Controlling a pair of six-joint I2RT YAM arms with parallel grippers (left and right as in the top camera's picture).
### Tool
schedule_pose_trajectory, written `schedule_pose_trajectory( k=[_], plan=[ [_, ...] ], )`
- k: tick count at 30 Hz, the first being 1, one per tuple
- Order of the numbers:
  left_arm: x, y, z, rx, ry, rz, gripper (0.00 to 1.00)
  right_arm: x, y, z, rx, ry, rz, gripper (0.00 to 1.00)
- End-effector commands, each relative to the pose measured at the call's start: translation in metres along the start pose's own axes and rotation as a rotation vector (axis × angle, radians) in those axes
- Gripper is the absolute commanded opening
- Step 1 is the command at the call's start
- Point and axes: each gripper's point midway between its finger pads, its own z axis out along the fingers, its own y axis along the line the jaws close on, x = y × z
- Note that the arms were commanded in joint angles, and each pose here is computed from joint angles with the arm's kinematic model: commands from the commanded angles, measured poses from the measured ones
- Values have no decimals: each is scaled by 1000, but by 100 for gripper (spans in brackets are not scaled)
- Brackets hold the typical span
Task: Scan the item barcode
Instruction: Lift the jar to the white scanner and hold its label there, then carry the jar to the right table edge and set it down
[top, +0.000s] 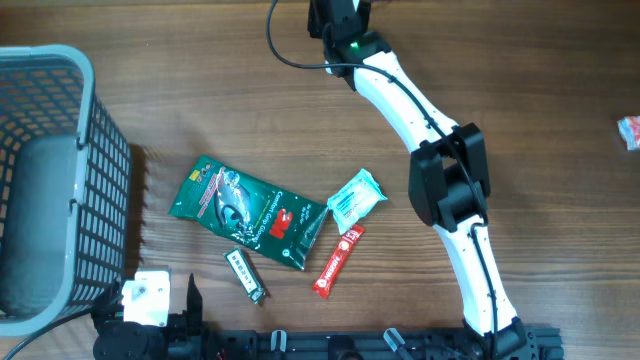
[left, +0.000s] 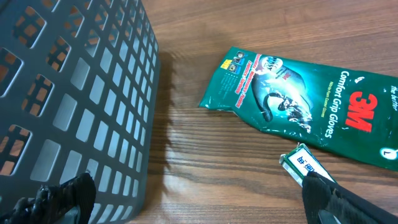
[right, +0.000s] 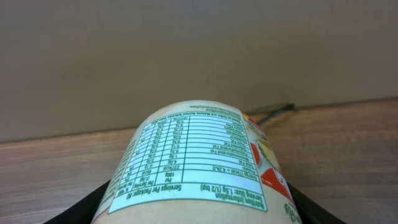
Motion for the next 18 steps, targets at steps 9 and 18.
schedule_pose_trajectory(
  k=[9,18],
  plan=[
    [-1,2,-1,-8,-11,15,100,-69,-46,-58,97,-24,3,54],
    [-1,2,-1,-8,-11,15,100,-34,-283,-133,497,429,144,54]
  ],
)
